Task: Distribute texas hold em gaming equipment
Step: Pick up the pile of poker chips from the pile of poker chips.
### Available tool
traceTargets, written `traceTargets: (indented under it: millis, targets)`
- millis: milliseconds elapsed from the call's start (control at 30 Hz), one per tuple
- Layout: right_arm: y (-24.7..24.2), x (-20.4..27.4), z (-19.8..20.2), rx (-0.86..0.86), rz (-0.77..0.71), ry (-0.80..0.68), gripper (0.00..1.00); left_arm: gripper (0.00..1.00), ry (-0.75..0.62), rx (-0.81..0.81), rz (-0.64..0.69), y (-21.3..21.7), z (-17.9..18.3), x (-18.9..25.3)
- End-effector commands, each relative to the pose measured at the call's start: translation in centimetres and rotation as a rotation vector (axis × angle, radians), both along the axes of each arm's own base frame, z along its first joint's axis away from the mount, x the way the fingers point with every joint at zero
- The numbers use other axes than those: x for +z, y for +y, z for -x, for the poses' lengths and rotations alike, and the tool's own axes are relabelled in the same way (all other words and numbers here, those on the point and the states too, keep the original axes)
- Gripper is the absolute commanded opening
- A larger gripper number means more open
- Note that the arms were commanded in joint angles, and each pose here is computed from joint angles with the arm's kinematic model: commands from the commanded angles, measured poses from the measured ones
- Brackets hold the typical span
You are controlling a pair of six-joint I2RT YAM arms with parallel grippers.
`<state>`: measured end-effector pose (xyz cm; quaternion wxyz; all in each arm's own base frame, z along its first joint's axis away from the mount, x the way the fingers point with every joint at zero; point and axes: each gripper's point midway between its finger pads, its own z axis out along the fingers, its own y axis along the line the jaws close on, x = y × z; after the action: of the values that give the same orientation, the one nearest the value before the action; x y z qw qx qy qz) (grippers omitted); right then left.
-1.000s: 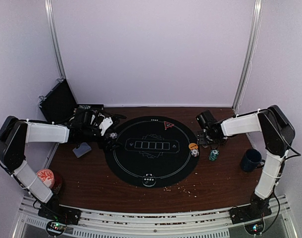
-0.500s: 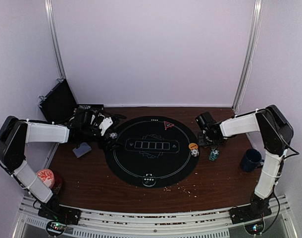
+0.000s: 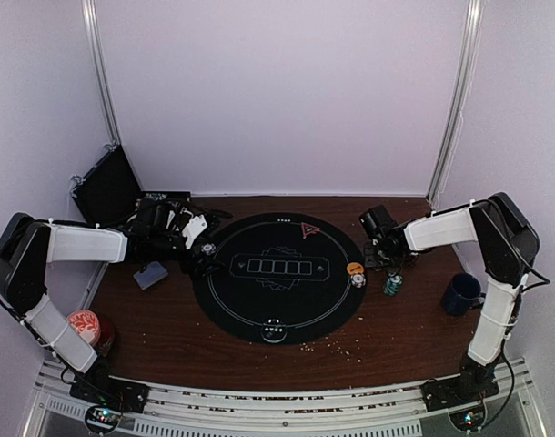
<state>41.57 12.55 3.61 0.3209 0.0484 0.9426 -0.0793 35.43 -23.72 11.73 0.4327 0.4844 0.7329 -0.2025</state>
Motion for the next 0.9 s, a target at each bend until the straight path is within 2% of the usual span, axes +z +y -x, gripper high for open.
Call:
traceTargets:
  millis: [0, 400, 867]
  targets:
    - [-0.5, -0.5, 0.1, -0.015, 0.001, 0.005, 0.47, 0.98, -0.035, -0.010, 0.022, -0.4, -0.5, 0.5]
    - [-0.3, -0.6, 0.1, -0.010, -0.004, 0.011, 0.47, 0.98, -0.036, -0.007, 0.022, -0.3, -0.6, 0.6]
    - [-0.3, 0.6, 0.1, -0.011, -0.015, -0.022, 0.41, 0.98, -0.035, -0.007, 0.020, -0.3, -0.6, 0.4]
